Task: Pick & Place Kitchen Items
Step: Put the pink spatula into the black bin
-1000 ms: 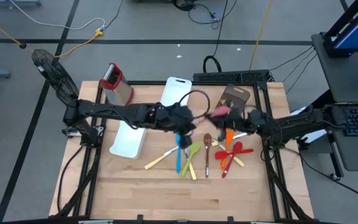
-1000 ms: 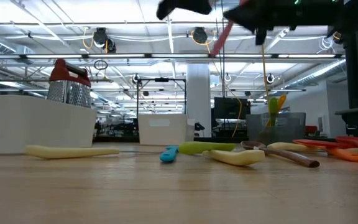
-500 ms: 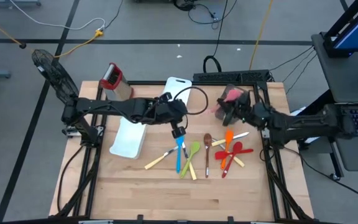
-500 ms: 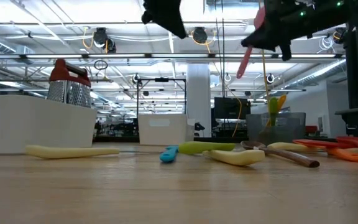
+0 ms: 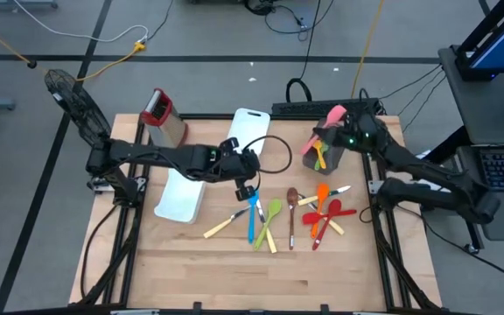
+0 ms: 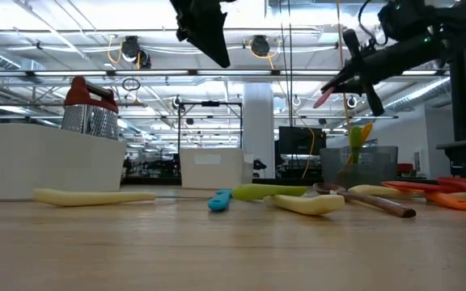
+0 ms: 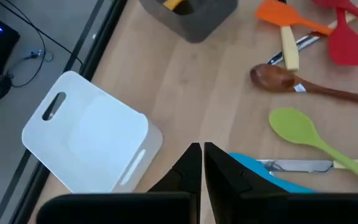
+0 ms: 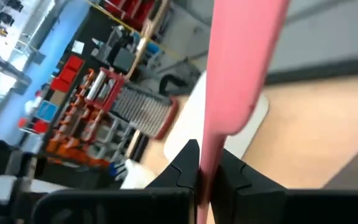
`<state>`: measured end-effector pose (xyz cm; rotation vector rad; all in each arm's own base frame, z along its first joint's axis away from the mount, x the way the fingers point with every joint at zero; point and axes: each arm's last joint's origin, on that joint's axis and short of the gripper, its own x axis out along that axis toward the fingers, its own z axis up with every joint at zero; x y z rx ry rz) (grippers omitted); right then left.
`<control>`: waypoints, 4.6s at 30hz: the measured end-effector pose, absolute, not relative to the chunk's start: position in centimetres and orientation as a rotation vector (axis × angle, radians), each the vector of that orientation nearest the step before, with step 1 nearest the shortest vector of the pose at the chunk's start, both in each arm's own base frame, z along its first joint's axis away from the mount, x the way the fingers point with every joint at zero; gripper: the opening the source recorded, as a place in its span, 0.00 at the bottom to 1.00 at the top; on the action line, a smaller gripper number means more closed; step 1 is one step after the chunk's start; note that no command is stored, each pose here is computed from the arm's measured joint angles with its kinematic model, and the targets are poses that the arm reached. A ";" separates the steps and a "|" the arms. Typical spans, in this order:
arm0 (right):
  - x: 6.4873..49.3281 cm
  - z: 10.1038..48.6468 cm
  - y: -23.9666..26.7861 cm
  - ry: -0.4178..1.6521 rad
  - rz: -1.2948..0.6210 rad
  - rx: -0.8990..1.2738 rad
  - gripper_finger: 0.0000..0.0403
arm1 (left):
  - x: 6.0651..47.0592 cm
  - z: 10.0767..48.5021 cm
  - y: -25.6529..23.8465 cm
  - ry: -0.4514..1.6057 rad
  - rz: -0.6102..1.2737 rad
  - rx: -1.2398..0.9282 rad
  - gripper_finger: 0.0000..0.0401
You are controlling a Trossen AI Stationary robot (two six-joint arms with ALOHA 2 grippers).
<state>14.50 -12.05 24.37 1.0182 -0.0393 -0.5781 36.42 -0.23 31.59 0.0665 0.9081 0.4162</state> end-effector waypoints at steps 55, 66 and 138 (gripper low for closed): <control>10.1 16.8 -15.5 0.426 -0.185 1.938 0.06 | 36.1 30.3 -2.4 0.962 0.337 0.156 0.05; 10.9 16.4 -17.0 0.381 -0.099 1.859 0.07 | 36.1 30.3 -2.4 0.962 0.338 0.156 0.05; 8.7 18.6 -14.1 0.363 -0.526 1.743 0.07 | 36.0 30.2 -2.5 0.975 0.313 0.145 0.05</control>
